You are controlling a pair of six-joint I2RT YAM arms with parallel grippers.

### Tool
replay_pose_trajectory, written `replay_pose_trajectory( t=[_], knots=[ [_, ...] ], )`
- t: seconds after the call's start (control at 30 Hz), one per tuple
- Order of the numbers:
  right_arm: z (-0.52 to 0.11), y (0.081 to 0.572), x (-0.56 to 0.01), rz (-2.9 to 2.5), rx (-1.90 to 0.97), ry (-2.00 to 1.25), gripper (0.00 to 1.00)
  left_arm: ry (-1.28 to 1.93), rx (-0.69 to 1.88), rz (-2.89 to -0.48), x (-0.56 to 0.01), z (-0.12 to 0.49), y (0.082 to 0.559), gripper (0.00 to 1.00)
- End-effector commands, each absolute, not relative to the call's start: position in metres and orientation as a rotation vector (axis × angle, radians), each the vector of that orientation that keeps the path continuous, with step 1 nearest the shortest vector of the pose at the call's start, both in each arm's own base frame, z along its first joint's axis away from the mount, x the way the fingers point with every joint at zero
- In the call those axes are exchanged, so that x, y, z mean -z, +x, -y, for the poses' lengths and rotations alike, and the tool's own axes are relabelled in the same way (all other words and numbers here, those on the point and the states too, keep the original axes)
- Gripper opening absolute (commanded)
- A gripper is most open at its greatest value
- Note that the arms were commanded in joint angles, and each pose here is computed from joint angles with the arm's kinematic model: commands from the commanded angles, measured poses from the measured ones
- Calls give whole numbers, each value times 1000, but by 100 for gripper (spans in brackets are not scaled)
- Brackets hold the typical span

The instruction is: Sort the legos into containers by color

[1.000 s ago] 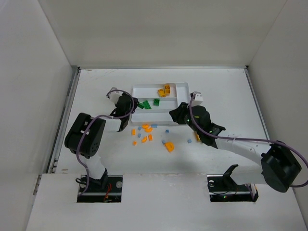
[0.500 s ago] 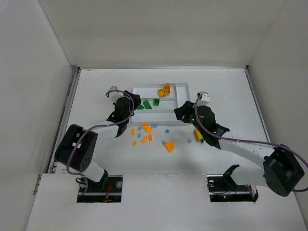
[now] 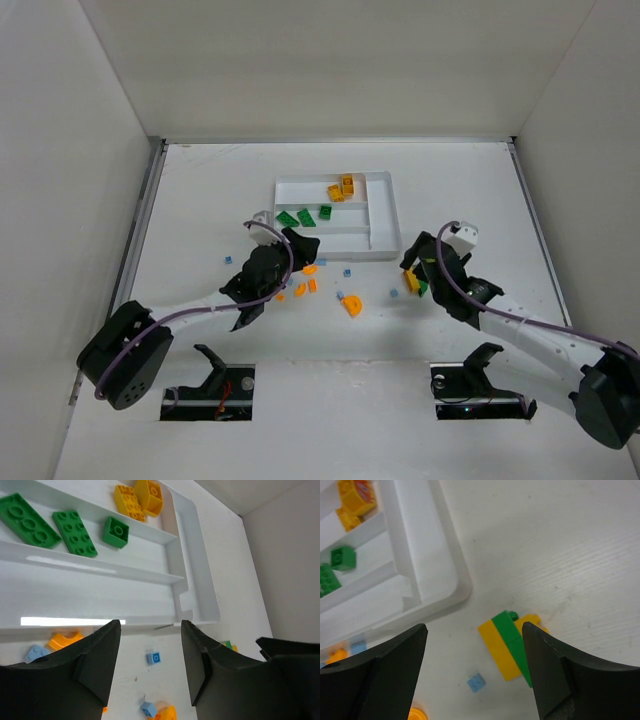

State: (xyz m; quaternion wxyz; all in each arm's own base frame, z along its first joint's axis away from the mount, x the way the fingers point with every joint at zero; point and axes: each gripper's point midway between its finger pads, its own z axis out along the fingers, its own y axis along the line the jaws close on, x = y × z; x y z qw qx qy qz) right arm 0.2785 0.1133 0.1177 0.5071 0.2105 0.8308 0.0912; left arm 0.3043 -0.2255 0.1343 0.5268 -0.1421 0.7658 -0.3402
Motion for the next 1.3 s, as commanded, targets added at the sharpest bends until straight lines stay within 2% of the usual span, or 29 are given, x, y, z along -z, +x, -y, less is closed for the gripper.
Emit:
replay_pose_trajectory(
  t=[0.0, 0.13, 0.27, 0.6, 1.07, 1.2, 1.27],
  knots=[
    [-82, 261, -86, -2083, -55, 605, 83, -257, 894, -1767, -158, 240, 290, 48],
    [-82, 263, -79, -2116, -36, 646, 82, -210, 904, -1741, -166, 240, 278, 48],
    [-77, 269, -73, -2144, -15, 707, 71, -197, 922, -1733, -168, 240, 271, 49],
    [-77, 286, -61, -2141, -58, 893, 68, -199, 970, -1690, -182, 240, 262, 49],
    [-116, 288, -46, -2206, -192, 1011, 53, -245, 1018, -1616, -205, 224, 256, 50],
    [-122, 291, -44, -2190, -214, 1024, 56, -241, 1037, -1622, -206, 226, 254, 50],
    [-125, 294, -45, -2182, -234, 1019, 63, -229, 1044, -1625, -206, 230, 252, 50]
  ],
)
